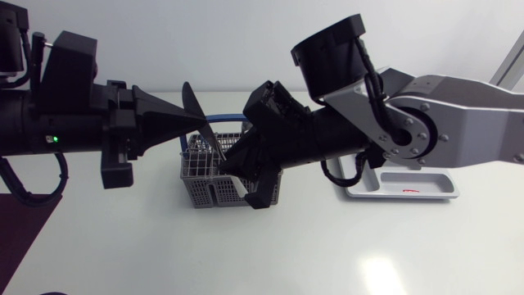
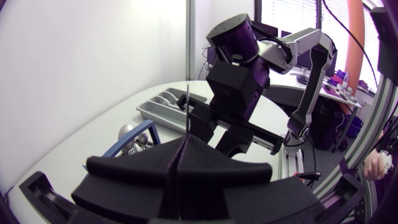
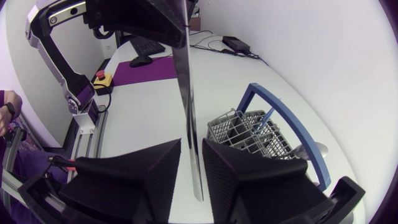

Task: Unload the cutlery basket into the drawer organizer.

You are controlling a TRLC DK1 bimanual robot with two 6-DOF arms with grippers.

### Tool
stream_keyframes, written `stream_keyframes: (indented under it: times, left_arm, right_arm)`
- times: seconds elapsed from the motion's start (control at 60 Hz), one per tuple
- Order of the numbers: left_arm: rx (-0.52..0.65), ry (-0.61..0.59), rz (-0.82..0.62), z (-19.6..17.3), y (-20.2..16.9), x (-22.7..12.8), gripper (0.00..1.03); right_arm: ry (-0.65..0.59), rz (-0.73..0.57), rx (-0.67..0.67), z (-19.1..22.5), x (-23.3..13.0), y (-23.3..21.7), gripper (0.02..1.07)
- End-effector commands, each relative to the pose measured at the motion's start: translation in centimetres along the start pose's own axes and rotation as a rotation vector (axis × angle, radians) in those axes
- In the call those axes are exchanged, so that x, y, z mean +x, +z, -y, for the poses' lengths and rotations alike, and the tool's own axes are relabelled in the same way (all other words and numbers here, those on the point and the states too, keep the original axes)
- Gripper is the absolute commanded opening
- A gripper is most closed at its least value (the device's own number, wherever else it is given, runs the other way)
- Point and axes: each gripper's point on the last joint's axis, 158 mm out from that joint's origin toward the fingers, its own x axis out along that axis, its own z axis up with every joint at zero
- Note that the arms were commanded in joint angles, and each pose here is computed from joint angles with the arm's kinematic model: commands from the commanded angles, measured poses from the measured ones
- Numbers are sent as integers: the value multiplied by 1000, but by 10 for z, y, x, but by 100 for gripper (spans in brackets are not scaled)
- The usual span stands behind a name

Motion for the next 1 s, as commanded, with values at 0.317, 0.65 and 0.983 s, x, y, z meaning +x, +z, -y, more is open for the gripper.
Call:
stream_keyframes:
  times: [0.317,0.65,0.983]
  left_arm:
    - [20,-4,11,-3,5,0,12]
    - [27,25,54,-11,25,-5,80]
    - [3,98,98,-32,45,-18,95]
  right_arm:
    - [20,-19,-16,-8,6,-3,8]
    - [-19,-63,-11,-6,-6,-13,8]
    - [-151,-145,71,28,-51,-56,8]
